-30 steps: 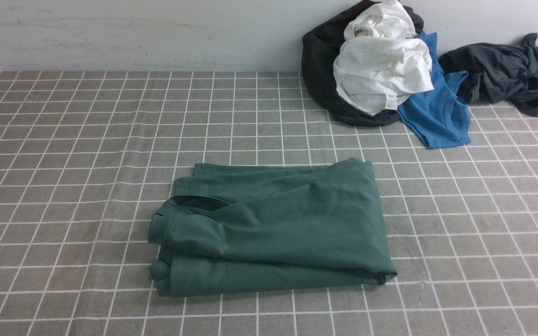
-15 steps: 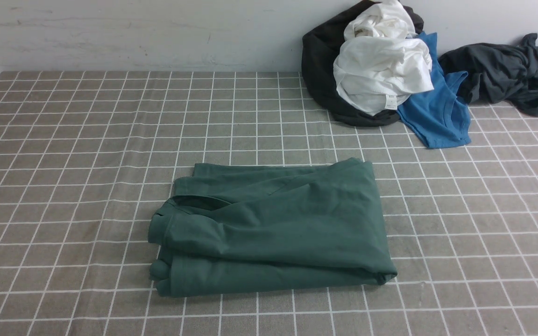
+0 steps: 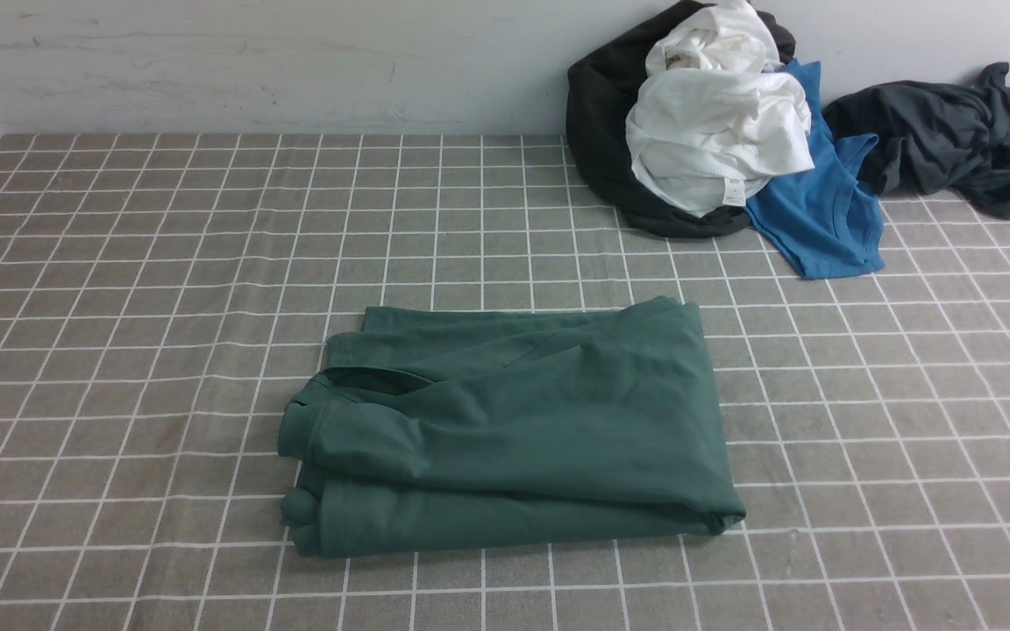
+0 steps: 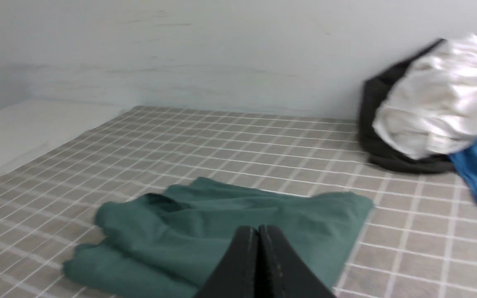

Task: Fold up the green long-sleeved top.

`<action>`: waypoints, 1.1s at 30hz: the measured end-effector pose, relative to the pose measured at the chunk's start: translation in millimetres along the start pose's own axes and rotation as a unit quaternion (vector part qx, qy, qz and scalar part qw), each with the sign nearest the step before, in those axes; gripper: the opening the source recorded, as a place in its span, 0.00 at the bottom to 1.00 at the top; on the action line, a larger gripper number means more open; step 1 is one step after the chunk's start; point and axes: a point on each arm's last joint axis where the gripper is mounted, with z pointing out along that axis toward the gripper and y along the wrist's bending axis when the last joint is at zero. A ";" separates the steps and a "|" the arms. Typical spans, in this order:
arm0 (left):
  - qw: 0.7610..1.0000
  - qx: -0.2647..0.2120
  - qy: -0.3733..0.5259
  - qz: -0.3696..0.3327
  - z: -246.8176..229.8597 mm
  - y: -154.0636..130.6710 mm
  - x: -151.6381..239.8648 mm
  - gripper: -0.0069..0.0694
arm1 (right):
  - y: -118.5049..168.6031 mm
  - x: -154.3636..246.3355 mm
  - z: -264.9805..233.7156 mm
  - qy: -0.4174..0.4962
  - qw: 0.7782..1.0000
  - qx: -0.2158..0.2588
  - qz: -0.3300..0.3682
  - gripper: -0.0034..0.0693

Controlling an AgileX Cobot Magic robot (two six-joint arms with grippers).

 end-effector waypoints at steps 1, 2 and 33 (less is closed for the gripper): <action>1.000 0.000 0.000 0.000 0.0 0.0 0.0 0.08 | -4.7 5.6 -2.4 -0.008 1.000 0.028 0.003 0.03; 1.000 0.000 0.000 0.000 0.0 0.0 0.0 0.08 | -7.6 10.1 -3.0 -0.009 0.999 0.045 0.003 0.03; 1.000 0.000 -0.001 0.000 -0.1 0.0 0.0 0.08 | -35.6 59.9 -19.6 0.045 0.967 0.249 -0.021 0.03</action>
